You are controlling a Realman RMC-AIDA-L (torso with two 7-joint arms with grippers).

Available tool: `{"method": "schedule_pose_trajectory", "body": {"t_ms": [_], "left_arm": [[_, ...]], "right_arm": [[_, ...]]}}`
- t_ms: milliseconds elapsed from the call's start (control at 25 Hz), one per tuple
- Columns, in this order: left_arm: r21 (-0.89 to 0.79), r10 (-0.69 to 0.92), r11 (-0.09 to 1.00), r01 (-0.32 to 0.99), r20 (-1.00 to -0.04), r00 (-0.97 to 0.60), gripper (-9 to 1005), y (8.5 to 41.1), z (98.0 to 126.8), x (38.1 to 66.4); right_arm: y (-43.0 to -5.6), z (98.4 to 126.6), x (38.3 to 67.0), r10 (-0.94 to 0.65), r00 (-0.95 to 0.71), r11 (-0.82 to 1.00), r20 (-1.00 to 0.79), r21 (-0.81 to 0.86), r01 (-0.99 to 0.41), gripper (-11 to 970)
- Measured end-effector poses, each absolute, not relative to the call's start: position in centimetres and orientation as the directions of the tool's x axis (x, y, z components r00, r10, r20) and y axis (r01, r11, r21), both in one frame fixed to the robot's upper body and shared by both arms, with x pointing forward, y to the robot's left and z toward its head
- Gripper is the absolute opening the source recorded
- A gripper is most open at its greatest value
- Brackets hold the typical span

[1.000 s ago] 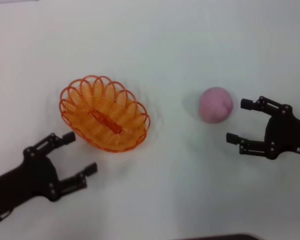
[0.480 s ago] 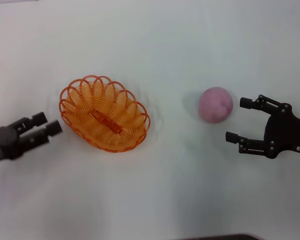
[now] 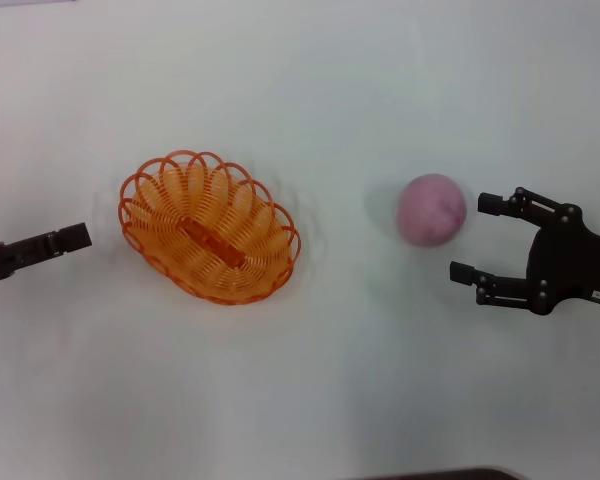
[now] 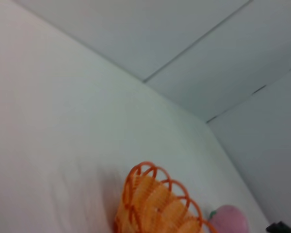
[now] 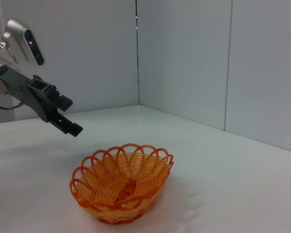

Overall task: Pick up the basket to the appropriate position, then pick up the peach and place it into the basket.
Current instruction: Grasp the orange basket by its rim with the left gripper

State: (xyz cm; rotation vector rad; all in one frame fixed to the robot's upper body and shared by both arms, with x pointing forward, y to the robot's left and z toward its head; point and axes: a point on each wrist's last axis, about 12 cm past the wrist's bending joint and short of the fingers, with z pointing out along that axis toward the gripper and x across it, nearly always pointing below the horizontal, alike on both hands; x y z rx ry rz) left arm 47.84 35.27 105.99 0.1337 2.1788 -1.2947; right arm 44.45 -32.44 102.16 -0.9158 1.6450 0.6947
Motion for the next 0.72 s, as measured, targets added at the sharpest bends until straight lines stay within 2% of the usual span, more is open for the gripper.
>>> {"method": "schedule_pose_trajectory", "body": {"t_ms": [280, 520, 720], "left_arm": [[-0.728, -0.095, 0.578, 0.369, -0.509, -0.856, 865, 35.2, 107.7, 49.6], [-0.647, 0.040, 0.622, 0.442, -0.537, -0.843, 865, 34.4, 110.0, 51.8], [-0.564, 0.207, 0.643, 0.517, -0.522, -0.827, 864, 32.8, 111.2, 53.6]], "right_arm": [[-32.3, 102.3, 44.8, -0.214, -0.130, 0.527, -0.968, -0.003, -0.850, 928], [-32.2, 102.4, 44.9, -0.212, -0.134, 0.525, -0.968, 0.003, -0.851, 928], [-32.2, 102.4, 45.0, -0.213, -0.133, 0.524, -0.968, 0.002, -0.852, 928]]}}
